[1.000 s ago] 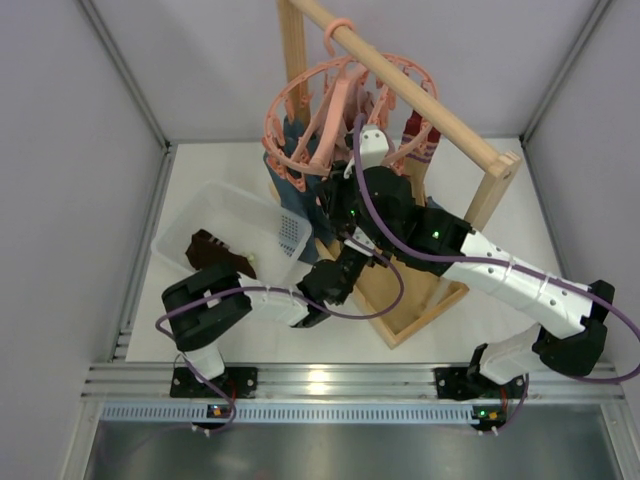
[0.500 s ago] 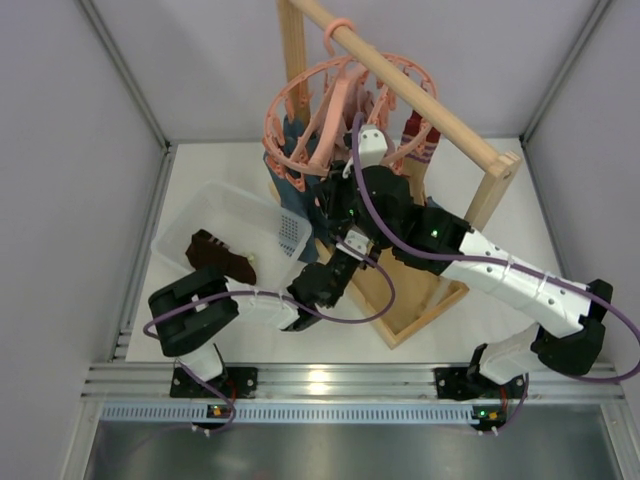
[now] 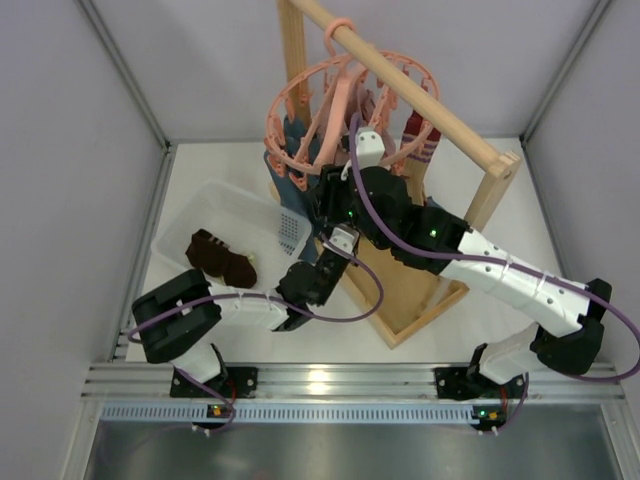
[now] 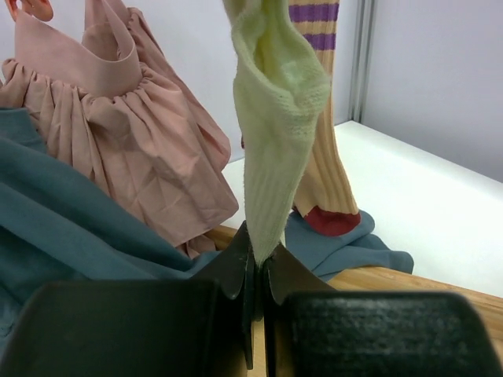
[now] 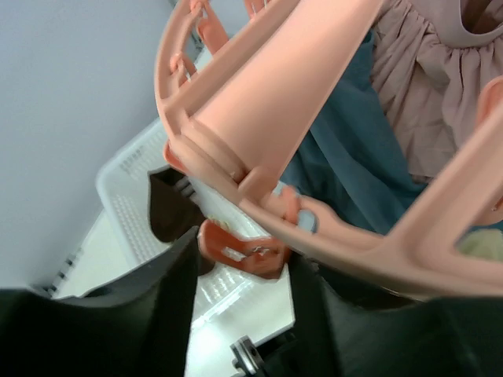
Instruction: Remove the socks clipped to the hanger
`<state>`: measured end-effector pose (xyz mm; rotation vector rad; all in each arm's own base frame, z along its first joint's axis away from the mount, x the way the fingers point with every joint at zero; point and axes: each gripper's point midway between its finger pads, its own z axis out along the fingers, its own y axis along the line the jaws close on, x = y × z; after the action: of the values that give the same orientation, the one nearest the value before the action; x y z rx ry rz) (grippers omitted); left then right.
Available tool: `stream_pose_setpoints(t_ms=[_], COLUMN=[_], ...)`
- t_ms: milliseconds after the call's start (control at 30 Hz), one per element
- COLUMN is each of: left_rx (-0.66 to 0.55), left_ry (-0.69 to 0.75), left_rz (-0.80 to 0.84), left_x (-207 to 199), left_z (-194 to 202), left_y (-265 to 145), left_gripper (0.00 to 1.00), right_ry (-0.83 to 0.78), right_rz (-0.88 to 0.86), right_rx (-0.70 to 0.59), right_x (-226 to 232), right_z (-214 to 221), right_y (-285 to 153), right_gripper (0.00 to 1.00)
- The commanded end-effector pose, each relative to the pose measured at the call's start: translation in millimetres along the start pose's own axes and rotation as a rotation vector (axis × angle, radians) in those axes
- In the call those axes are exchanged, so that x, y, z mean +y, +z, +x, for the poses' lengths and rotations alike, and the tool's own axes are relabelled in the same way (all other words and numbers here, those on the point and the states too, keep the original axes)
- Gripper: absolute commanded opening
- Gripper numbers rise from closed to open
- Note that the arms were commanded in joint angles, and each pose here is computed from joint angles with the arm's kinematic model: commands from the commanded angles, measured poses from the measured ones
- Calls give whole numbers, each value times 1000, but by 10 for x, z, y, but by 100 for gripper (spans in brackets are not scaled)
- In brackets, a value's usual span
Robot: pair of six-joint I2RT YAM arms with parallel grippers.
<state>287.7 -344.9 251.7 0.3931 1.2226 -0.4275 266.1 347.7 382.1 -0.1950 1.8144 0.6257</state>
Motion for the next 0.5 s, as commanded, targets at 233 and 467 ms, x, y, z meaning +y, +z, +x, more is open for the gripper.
stream_pose_setpoints(t_ms=[233,467], left_rx=[-277,-291], left_ry=[-220,-237], left_rz=[-29,-15], left_x=[234,230], left_z=[-785,-843], left_y=[-46,-66], left_gripper=[0,0], right_ry=[-74,-69], right_rz=[21,-13], right_rx=[69,53], right_x=[-191,-215], right_z=[47,-84], right_y=[-254,-545], right_gripper=[58,57])
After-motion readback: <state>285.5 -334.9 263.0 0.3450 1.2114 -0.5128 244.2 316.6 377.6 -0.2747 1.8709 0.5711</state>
